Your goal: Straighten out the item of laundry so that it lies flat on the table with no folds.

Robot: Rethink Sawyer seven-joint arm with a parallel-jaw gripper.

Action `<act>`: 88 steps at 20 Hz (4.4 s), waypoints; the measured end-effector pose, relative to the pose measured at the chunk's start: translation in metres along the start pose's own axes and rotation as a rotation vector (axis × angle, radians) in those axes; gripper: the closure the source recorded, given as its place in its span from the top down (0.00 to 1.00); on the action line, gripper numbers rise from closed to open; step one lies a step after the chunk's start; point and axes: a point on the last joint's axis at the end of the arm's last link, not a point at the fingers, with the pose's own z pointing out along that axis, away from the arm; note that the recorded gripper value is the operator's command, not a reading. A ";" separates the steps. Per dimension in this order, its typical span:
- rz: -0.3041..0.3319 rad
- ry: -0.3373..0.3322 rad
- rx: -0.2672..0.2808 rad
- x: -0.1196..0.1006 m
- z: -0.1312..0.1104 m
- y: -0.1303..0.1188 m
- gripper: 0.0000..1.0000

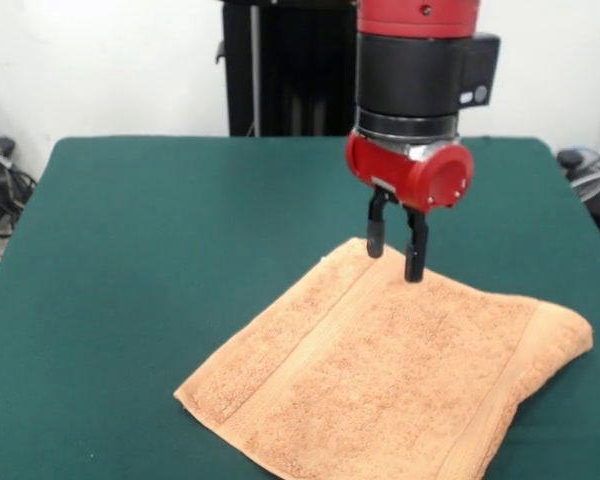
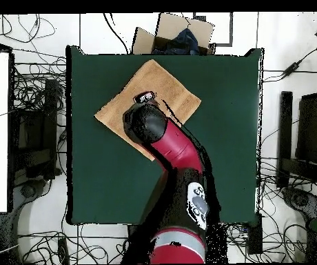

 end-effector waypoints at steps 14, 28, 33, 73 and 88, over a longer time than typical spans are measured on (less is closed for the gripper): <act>0.004 -0.106 0.069 -0.048 0.038 -0.073 1.00; -0.046 -0.154 0.123 -0.037 0.096 -0.118 1.00; -0.054 -0.114 0.120 -0.014 0.116 -0.118 1.00; -0.239 -0.146 0.185 -0.086 0.101 -0.249 1.00; -0.279 -0.107 0.241 -0.113 0.027 -0.267 1.00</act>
